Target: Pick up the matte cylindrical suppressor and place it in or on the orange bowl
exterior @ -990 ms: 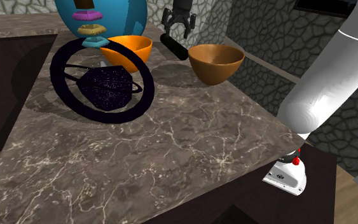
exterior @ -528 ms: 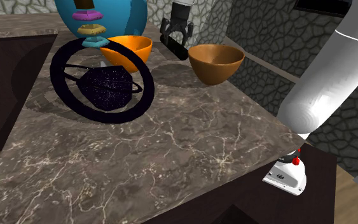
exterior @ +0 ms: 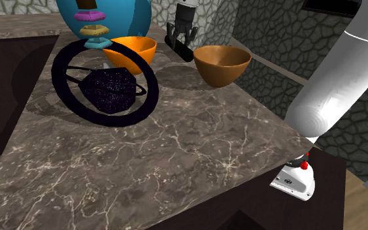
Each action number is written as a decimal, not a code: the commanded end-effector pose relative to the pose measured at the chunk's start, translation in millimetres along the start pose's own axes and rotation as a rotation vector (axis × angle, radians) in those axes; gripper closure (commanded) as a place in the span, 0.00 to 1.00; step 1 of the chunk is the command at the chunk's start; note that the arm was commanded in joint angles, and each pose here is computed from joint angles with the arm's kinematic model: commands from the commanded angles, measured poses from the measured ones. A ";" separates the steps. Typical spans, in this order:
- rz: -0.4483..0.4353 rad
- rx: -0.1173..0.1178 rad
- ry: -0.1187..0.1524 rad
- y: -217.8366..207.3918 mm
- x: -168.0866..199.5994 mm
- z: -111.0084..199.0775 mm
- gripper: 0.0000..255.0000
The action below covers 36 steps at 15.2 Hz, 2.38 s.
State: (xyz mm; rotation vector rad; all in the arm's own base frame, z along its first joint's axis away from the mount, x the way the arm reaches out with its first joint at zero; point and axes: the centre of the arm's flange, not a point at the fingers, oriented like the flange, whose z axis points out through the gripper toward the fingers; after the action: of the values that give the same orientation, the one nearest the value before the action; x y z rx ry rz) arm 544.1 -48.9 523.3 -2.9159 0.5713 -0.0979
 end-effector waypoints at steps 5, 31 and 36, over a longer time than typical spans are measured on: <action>0.000 0.000 0.000 0.0 0.0 0.0 1.00; 0.000 0.000 0.000 -20.6 3.7 -114.2 1.00; 0.000 0.000 0.000 -25.2 4.6 -140.1 1.00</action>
State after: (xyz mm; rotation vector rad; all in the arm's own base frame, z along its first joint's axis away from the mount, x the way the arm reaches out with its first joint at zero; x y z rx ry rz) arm 544.5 -49.4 659.8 -2.9159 0.5713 -0.0976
